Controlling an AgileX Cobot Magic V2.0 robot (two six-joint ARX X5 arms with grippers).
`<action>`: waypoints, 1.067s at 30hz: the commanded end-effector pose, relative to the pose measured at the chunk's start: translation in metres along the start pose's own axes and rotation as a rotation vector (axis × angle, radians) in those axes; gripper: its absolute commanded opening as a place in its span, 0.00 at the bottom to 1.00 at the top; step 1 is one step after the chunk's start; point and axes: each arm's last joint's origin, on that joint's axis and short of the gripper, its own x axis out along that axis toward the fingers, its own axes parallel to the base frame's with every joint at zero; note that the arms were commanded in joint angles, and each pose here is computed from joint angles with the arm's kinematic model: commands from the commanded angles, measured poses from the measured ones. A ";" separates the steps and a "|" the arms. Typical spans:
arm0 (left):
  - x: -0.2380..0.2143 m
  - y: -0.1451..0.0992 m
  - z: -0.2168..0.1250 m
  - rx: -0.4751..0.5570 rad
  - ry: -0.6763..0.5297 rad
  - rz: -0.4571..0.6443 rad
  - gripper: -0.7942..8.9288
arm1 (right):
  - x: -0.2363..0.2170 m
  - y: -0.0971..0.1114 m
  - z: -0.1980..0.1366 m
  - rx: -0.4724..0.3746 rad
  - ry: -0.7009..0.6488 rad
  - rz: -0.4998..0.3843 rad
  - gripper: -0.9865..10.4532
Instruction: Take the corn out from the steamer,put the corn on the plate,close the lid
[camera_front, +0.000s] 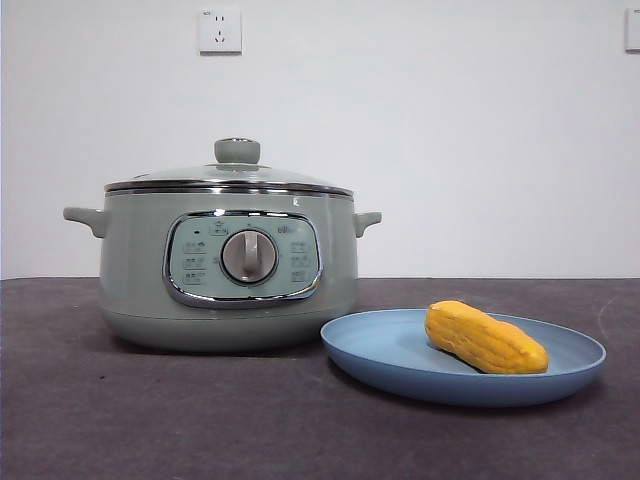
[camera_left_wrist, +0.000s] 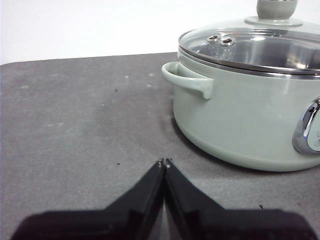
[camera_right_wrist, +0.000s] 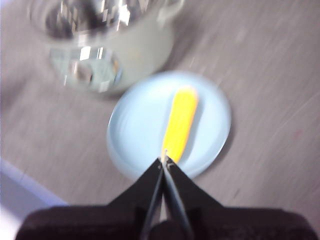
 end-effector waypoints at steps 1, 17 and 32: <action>0.001 0.000 -0.004 -0.008 0.007 0.004 0.08 | -0.004 -0.004 0.005 -0.024 -0.141 -0.056 0.09; 0.001 0.000 -0.004 -0.008 0.007 0.004 0.08 | 0.066 -0.035 -0.084 0.090 -0.517 -0.271 0.09; 0.001 0.000 -0.004 -0.008 0.006 0.004 0.08 | 0.084 -0.039 -0.120 0.123 -0.356 -0.307 0.09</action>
